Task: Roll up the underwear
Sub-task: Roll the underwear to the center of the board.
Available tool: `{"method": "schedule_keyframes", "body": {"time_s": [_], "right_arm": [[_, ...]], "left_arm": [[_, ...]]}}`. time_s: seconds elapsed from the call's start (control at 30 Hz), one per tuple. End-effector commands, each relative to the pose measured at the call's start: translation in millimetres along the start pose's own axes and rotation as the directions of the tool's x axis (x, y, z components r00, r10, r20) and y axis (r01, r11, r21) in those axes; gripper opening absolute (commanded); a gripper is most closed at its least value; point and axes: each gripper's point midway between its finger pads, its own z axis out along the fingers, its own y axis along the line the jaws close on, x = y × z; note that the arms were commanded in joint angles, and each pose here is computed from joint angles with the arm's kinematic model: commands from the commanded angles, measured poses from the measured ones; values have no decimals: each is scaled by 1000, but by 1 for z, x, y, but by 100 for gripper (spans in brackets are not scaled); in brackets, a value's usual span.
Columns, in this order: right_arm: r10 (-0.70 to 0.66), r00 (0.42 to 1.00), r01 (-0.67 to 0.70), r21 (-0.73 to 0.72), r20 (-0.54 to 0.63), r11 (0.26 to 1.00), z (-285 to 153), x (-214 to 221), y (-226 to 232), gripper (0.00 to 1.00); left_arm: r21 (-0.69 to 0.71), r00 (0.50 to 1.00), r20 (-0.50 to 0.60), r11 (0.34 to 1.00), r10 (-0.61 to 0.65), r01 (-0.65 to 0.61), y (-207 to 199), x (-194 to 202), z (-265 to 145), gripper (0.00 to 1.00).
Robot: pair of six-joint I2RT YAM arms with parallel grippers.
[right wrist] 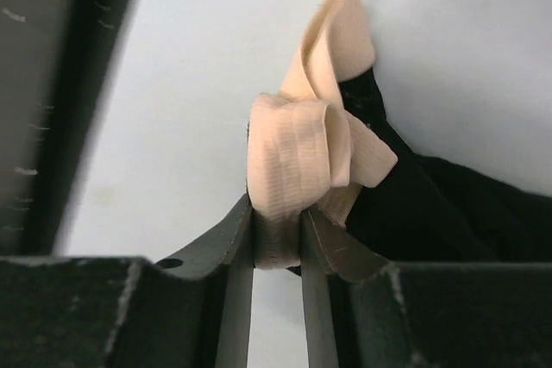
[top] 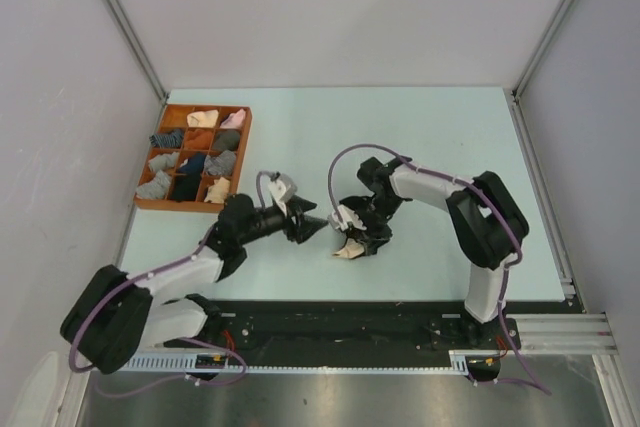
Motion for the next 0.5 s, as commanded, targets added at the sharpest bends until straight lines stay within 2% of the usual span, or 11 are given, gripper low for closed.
{"method": "schedule_keyframes", "body": {"time_s": [0.0, 0.07, 0.13, 0.17, 0.2, 0.27, 0.43, 0.47], "right_arm": [[405, 905, -350, -311, 133, 884, -13, -21, 50, 26], [487, 864, -418, -357, 126, 835, -14, -15, 48, 26], [530, 838, -457, -361, 133, 813, -15, -9, 43, 26], [545, 829, -474, -362, 124, 803, -12, -3, 40, 26], [570, 814, -501, -360, 114, 787, -11, -1, 39, 26], [588, 801, -520, -354, 116, 777, -10, 4, 36, 26], [620, 776, -554, -347, 115, 757, -10, 8, 32, 26], [620, 775, -553, -344, 120, 759, -10, 8, 31, 27]], "left_arm": [[131, 964, 10, 955, 266, -265, -58, 36, -8, 67], [168, 940, -1, 926, 342, -337, -75, 43, -4, 69], [203, 917, -65, 905, 393, -373, -81, 58, 3, 70], [215, 908, -58, 893, 416, -395, -86, 51, 10, 71], [217, 888, -114, 884, 445, -415, -81, 64, 15, 73], [250, 860, -115, 853, 496, -458, -93, 61, 27, 78], [269, 773, -245, 807, 585, -525, -85, 92, 50, 78], [264, 767, -243, 801, 594, -537, -85, 87, 58, 78]]}}
